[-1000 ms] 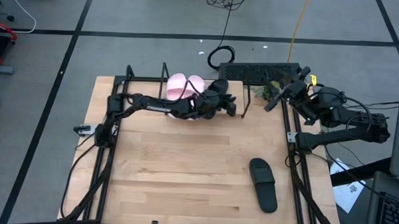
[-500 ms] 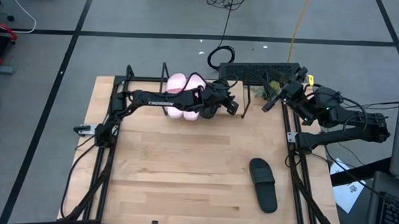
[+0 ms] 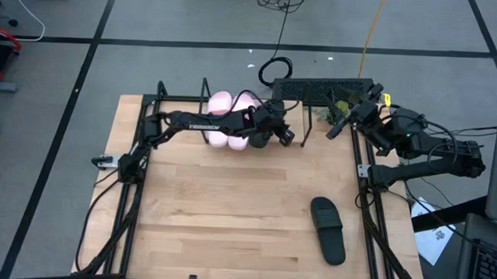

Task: Pick and place slides into the shelf
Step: Put the top black slipper on the shelf

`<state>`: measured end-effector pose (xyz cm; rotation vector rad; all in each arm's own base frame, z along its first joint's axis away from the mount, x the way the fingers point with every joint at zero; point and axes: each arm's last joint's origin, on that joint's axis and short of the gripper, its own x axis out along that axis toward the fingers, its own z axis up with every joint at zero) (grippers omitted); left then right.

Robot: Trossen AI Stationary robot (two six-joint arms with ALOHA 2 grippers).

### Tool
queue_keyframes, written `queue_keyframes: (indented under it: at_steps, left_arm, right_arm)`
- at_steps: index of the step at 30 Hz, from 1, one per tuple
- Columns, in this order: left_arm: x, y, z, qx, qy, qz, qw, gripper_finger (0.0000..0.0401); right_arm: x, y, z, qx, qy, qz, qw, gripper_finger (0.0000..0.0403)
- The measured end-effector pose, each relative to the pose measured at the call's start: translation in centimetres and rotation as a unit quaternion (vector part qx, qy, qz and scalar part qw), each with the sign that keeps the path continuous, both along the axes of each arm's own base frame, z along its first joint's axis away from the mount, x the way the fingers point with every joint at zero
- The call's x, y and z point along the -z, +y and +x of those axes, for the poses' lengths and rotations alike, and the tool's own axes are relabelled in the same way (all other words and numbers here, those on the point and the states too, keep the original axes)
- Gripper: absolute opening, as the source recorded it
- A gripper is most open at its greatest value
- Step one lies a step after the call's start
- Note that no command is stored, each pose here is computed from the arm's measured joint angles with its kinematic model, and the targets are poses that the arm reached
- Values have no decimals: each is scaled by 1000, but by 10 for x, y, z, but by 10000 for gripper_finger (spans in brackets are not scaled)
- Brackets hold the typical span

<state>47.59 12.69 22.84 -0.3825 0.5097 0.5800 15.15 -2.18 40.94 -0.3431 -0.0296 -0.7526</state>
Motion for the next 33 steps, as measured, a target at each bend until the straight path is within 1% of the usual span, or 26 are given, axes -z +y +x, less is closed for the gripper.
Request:
queue_keyframes:
  at_steps: [3,5,9,12,14,16,21,26,29,33]
  left_arm:
    - [-11,5,1,4,-13,17,1000,129]
    - [-18,9,1,3,-12,19,1000,129]
    - [-12,17,8,12,18,16,1000,129]
    - [-5,17,22,25,43,13,999,129]
    - [-5,18,28,27,58,11,998,129]
    - [-8,21,35,24,57,16,998,129]
    - [-14,27,34,7,87,42,995,129]
    - [-9,34,29,11,107,22,994,129]
    - [-8,37,27,10,118,24,993,129]
    - [-10,41,27,9,104,23,994,129]
  right_arm:
    - [0,0,0,1,1,0,1000,180]
    - [0,0,0,1,1,0,1000,180]
    - [0,0,0,1,1,-1,1000,180]
    - [0,0,0,2,0,-1,1000,180]
    - [-1,0,0,2,-1,-3,1000,180]
    - [-1,0,0,2,-1,-3,1000,180]
    - [-1,0,0,2,-1,-3,1000,180]
    - [-1,0,0,2,0,-4,1000,180]
    - [-1,0,0,2,0,-4,1000,180]
    - [-1,0,0,2,-3,-4,1000,180]
